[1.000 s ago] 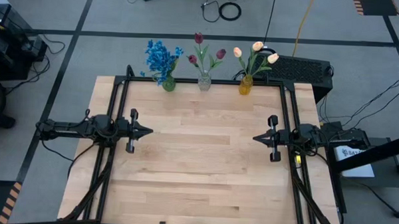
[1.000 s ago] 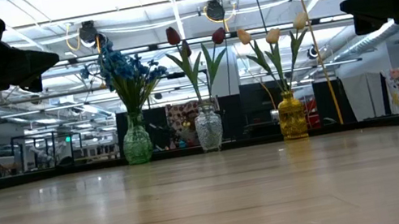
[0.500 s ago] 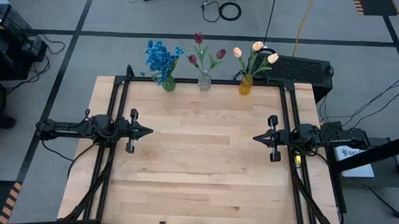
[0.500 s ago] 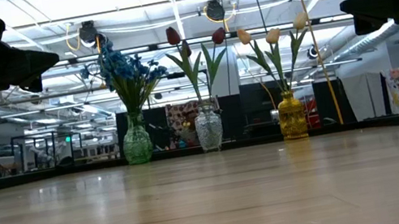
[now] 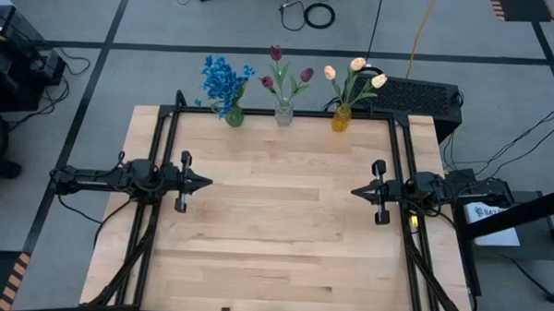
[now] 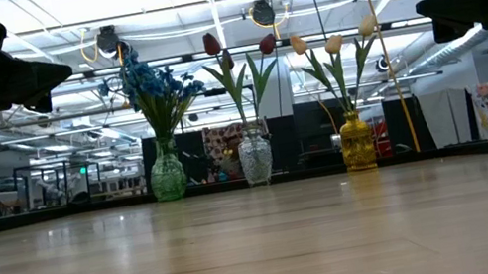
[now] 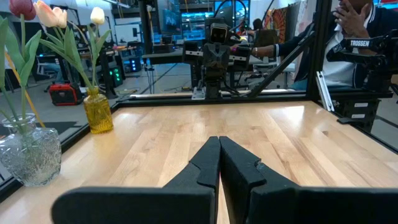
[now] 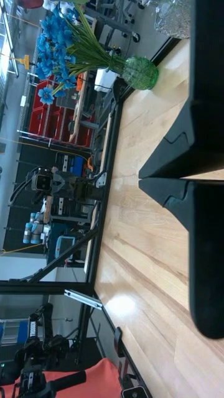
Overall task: Sort flowers into vase by color
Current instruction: Return to Home Position
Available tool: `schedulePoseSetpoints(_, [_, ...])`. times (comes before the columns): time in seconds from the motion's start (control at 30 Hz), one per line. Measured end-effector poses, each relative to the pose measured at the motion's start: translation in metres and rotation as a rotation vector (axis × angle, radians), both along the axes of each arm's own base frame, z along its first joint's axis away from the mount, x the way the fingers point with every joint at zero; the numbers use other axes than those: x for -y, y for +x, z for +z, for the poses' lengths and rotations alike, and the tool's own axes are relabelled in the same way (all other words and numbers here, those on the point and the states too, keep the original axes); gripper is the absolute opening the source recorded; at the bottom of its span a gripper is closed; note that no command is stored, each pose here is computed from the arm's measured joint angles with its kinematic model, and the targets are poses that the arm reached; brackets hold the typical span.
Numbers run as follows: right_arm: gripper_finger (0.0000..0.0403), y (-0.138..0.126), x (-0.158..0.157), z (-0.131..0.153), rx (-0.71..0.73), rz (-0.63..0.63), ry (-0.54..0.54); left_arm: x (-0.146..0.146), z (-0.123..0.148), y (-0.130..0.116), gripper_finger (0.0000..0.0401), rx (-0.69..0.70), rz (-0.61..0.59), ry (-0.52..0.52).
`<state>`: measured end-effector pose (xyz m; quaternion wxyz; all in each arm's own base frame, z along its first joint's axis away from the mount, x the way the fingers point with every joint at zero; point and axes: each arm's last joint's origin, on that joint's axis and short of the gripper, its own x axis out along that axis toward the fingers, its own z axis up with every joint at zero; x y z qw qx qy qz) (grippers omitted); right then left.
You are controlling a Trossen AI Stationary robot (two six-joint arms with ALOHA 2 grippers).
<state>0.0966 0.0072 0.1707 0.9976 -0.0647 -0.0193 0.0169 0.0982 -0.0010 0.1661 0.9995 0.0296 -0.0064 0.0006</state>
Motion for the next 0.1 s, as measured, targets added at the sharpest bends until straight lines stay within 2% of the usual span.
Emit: schedulePoseSetpoints(0.1, [0.0000,0.0000,0.0000,0.0000,0.000,0.001,0.000,0.0000,-0.0002,0.0000,0.0013,-0.001,0.000,0.000])
